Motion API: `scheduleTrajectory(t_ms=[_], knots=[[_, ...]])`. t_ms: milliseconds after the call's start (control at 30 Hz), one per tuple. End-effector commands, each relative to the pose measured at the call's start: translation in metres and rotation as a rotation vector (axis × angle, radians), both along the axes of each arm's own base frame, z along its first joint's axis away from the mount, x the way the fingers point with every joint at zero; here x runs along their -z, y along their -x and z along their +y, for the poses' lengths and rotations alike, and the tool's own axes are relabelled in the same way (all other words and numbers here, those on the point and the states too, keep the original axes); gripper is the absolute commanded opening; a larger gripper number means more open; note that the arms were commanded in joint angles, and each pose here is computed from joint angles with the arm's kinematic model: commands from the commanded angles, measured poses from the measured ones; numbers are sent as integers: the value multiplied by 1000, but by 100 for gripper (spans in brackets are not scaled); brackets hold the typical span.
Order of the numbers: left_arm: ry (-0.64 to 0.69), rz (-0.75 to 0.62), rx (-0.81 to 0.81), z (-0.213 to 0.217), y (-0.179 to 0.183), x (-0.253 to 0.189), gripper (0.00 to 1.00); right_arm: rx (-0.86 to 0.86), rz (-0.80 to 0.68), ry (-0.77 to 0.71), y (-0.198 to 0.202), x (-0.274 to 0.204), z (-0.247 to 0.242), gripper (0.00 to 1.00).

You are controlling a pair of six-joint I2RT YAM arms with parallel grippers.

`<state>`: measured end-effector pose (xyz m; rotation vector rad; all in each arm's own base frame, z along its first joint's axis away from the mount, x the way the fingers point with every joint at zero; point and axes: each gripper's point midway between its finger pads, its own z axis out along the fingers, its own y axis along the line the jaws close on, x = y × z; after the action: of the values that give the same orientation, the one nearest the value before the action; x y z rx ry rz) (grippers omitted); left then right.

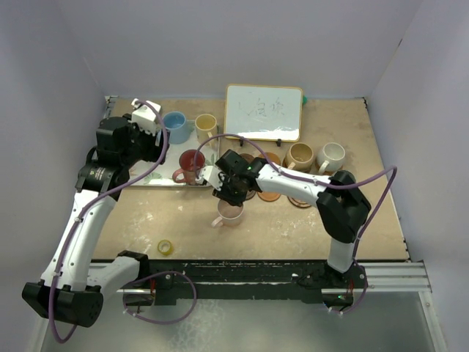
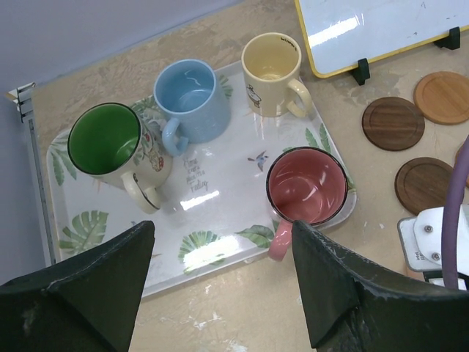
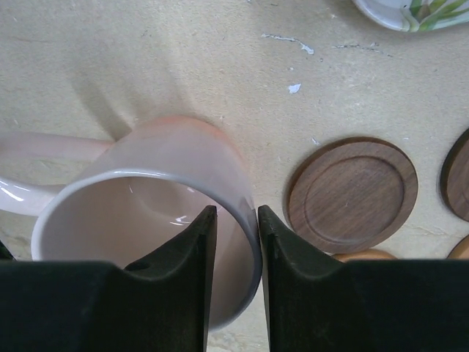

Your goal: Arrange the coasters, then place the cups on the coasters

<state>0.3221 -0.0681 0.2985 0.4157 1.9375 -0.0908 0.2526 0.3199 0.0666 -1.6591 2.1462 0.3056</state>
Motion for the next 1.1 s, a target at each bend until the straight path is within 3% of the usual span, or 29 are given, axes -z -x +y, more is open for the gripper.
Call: scheduleTrajectory(t_ms=[0,500,800,1067], knots=[[-1,-67,-17,5,-3,-15,73,-13,-26,-7,-6,-10,7,30],[-6,-74,-26,8,-2,-14,72,-94,-9,-21,10,-44,-1,2],[-14,-77,-16,7,-4,-15,72,-98,-89,-20,16,-82,-52,0],[-30,-75,-8,8,-3,-15,73,66,-132,-21,-7,-104,-134,0]])
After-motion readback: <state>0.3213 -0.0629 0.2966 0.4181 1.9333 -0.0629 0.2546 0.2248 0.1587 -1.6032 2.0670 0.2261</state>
